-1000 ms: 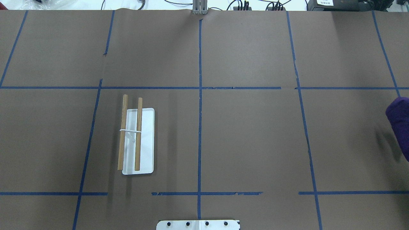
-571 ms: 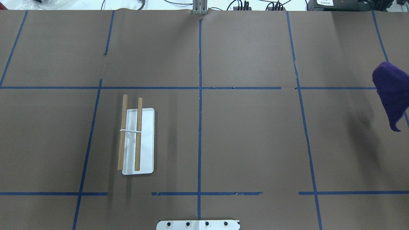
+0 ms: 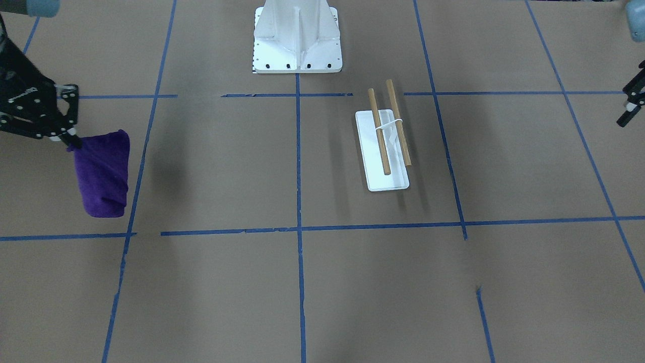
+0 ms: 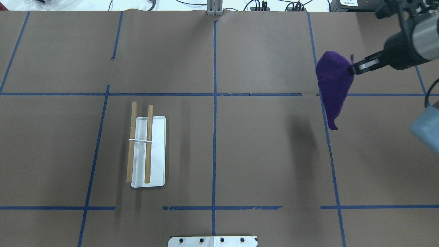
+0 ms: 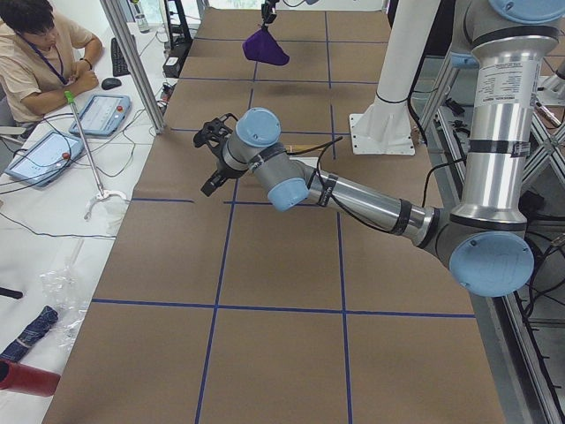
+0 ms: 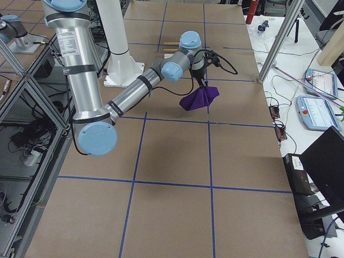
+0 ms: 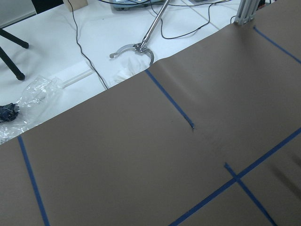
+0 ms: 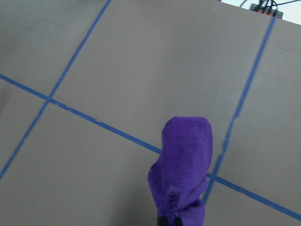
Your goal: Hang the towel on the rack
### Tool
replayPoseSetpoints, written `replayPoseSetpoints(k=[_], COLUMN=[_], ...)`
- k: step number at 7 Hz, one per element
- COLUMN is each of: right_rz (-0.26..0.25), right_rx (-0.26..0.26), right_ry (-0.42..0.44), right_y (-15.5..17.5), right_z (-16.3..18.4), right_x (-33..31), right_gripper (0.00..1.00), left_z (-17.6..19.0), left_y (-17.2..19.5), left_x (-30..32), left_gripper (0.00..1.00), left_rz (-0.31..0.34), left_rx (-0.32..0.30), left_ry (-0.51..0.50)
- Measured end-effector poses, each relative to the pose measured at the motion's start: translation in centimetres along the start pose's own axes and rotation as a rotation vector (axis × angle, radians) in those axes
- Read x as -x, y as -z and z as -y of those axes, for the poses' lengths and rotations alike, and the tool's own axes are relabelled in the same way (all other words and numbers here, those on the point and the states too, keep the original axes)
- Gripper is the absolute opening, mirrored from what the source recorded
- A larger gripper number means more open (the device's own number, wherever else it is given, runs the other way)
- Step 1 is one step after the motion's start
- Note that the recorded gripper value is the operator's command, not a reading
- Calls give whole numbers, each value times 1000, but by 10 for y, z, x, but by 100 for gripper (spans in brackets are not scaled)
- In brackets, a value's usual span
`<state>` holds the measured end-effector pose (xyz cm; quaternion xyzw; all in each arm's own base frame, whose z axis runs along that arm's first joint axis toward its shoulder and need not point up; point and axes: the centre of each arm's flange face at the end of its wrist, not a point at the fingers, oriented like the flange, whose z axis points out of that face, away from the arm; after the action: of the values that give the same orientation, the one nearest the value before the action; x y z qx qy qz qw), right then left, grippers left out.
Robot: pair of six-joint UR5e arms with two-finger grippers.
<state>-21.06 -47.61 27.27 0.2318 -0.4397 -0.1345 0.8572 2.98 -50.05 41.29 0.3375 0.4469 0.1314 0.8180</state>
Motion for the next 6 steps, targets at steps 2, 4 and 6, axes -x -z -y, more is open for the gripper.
replayPoseSetpoints(k=[2,4,6], right_rz=[74,114,139], right_rx=[-44,-110,-203], right_ry=[46,75,110], right_y=[-15,-22,-31], right_z=[20,22,12], right_x=[93,161,219], right_gripper=[0,0,0], left_z=[17,49,107], left_y=[-30,-85,-146], left_x=[-40,-114,-224], left_gripper=[97,73,73], left_rz=[-65,-102,-45], left_rx=[29,73,111], left_ry=[231,567,961])
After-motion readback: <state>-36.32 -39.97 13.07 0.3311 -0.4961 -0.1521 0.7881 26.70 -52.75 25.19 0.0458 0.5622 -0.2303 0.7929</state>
